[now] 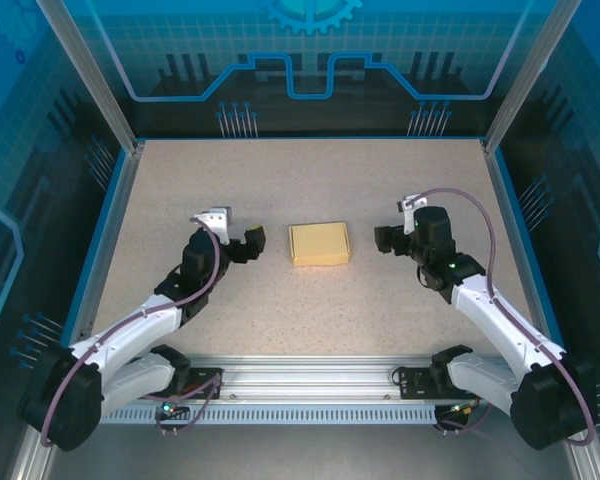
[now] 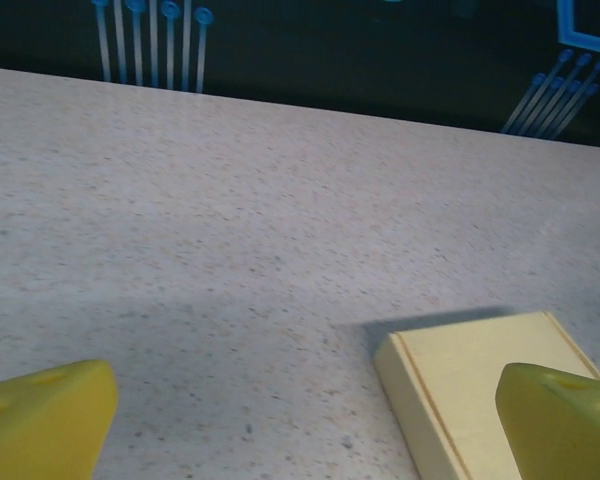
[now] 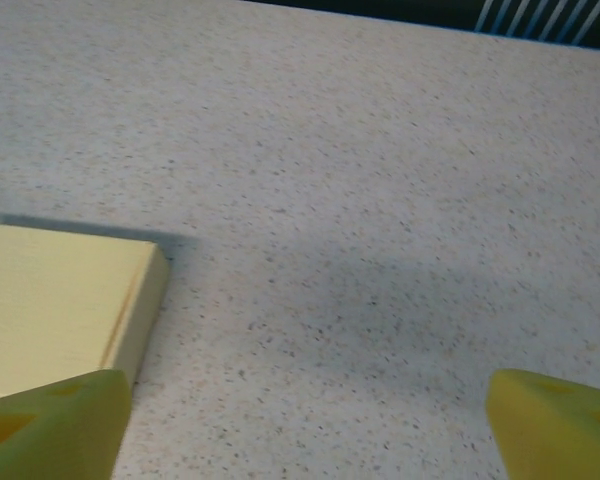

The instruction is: Fold the paper box

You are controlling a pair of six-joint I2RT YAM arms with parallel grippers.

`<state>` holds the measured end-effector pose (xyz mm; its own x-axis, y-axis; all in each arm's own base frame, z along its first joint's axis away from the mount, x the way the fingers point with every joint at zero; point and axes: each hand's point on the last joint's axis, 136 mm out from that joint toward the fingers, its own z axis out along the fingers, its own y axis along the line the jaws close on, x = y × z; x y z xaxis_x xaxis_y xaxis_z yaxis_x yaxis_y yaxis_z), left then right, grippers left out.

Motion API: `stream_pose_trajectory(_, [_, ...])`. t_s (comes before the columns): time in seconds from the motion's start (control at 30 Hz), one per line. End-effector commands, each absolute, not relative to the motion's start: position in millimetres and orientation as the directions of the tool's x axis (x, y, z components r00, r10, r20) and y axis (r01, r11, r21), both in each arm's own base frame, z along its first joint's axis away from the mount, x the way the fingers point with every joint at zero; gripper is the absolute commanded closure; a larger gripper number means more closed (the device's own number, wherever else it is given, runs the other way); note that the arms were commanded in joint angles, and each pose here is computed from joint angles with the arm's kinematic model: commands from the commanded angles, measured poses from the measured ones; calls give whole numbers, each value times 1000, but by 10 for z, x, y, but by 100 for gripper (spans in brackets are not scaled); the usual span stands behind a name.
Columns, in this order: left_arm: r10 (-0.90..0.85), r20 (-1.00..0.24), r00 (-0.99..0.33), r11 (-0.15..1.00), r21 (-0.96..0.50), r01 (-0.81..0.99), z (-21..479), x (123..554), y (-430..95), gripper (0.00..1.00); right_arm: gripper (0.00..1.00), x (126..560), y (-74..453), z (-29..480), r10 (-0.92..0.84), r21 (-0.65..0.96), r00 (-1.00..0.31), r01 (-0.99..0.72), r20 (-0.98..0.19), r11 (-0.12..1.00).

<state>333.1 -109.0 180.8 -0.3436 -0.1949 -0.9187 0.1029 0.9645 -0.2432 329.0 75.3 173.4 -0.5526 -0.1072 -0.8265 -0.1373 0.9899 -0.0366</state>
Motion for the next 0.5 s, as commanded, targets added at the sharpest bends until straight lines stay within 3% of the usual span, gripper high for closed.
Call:
stream_pose_trajectory(0.0, [-137,-940,-312,989,-148,13,1776,3349,-808,1,0,3321,545,1725,-63,-49,-533,-40,-844,998])
stream_pose_trajectory(0.27, [-110,-937,-332,993,-86,-87,1638,3464,-453,1,0,3415,345,1389,-18,-70,-567,70,-823,995])
stream_pose_trajectory(0.47, [-75,-932,-356,994,-40,-104,1598,3586,-367,1,0,3604,342,1367,-101,-147,-555,38,-826,988])
